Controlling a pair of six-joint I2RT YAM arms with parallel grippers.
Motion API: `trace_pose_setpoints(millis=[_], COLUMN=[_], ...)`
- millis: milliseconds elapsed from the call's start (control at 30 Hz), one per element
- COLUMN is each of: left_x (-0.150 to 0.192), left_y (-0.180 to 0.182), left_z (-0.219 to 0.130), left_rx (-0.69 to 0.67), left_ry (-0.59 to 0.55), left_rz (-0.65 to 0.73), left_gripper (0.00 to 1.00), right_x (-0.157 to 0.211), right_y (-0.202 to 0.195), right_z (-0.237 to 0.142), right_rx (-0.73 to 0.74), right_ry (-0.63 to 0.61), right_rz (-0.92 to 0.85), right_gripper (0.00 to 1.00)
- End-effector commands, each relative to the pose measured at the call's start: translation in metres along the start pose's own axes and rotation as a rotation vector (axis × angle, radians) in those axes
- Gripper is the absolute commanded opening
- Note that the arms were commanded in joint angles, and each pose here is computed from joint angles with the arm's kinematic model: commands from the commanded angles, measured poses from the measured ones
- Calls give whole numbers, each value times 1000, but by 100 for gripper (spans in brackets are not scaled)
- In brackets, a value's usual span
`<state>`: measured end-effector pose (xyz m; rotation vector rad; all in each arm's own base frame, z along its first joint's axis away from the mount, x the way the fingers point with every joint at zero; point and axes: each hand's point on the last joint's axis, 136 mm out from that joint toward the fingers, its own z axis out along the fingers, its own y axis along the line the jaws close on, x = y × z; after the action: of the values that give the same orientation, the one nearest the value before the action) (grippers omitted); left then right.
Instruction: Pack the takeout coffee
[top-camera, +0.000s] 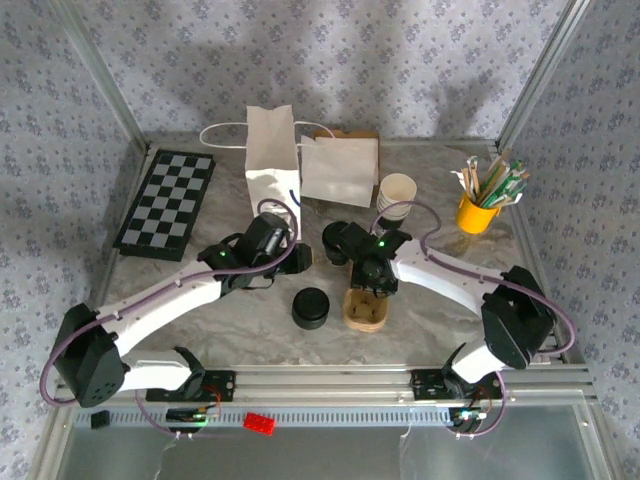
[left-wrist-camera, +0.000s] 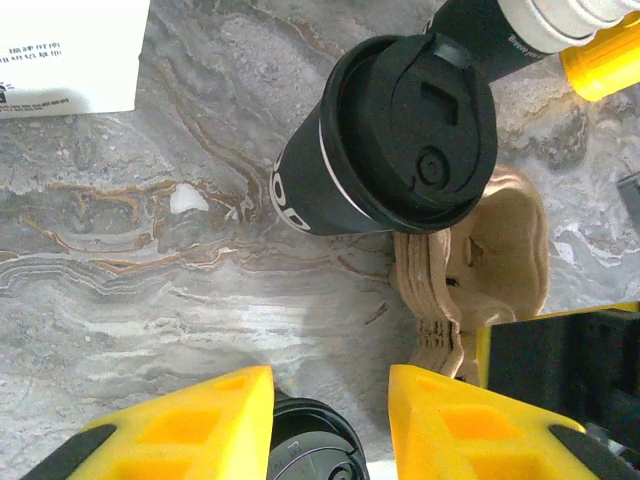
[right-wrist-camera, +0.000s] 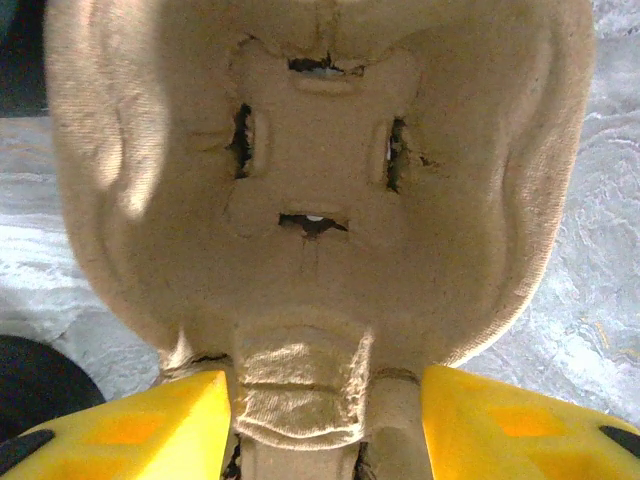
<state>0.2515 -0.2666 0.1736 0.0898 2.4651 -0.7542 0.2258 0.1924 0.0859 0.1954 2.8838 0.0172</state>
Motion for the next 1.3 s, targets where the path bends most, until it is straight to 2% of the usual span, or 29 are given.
trace_pose_setpoints(millis=[0,167,600,733,900,1100,1267], left_x=[2,0,0,0,-1,0,0], left_y=[3,4,5,5,4,3,2], left_z=[-9,-10,-12,-13,-16,-19,-22], left_rx=[-14,-15,-28,-29,-26,-20,-15], left_ry=[-15,-21,-17,-18,-20,-16,-20], left_rz=[24,30,46,44,45,42,42], left_gripper=[36,37,39,39,40,40,40], right_x=[-7,-4,0,0,-6,-14,-14], right_y=[2,7,1,4,2,-8,-12], right_z=[-9,-3,4,4,-8,-32,-45], right_rx=[37,31,67,47,35,21,-16], right_ry=[-45,-21,14,13,-15,-47,-21], right_rz=[39,38,29,21,-4,-38,-98], right_gripper=[52,46,45,40,36,36,36])
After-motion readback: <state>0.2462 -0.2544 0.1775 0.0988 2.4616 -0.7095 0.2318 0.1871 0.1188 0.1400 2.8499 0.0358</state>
